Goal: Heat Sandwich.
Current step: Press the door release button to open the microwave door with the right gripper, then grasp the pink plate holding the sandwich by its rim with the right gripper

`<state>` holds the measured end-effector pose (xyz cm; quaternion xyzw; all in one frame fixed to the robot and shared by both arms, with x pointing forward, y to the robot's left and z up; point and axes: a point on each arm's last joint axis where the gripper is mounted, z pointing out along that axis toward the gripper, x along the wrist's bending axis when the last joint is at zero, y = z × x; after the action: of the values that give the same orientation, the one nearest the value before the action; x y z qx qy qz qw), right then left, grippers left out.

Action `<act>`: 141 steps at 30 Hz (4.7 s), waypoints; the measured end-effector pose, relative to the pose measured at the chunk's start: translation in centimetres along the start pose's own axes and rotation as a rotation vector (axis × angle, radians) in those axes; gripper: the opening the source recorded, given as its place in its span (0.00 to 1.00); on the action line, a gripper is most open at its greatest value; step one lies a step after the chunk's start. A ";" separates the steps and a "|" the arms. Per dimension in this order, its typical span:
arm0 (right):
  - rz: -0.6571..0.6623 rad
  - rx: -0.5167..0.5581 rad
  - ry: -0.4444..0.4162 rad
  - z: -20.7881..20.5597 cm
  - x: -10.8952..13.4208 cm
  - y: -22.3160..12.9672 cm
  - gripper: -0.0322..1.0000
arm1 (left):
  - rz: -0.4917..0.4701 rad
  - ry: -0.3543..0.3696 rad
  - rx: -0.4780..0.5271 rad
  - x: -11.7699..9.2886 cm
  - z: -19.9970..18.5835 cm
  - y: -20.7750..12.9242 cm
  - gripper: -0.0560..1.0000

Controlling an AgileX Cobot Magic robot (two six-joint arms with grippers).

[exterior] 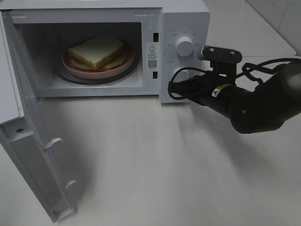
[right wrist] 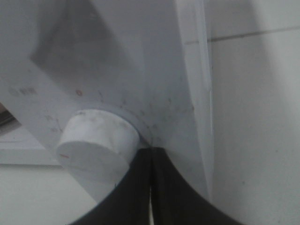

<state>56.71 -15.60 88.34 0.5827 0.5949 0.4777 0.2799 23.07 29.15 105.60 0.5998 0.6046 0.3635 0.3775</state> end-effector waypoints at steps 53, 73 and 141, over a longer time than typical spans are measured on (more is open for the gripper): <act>-0.520 0.514 0.166 -15.0 1.8 8.3 0.51 | 0.000 0.000 0.000 0.0 0.0 0.0 0.79; -1.146 0.419 0.386 -15.3 3.3 11.6 0.77 | 0.000 0.000 0.000 0.0 0.0 0.0 0.79; -1.309 0.564 0.735 8.8 18.4 7.3 0.76 | 0.000 0.000 0.000 0.0 0.0 0.0 0.79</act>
<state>64.65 3.27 95.59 -0.0304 0.9684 0.2097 0.1316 23.07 29.15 105.60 0.5998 0.6046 0.3635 0.3775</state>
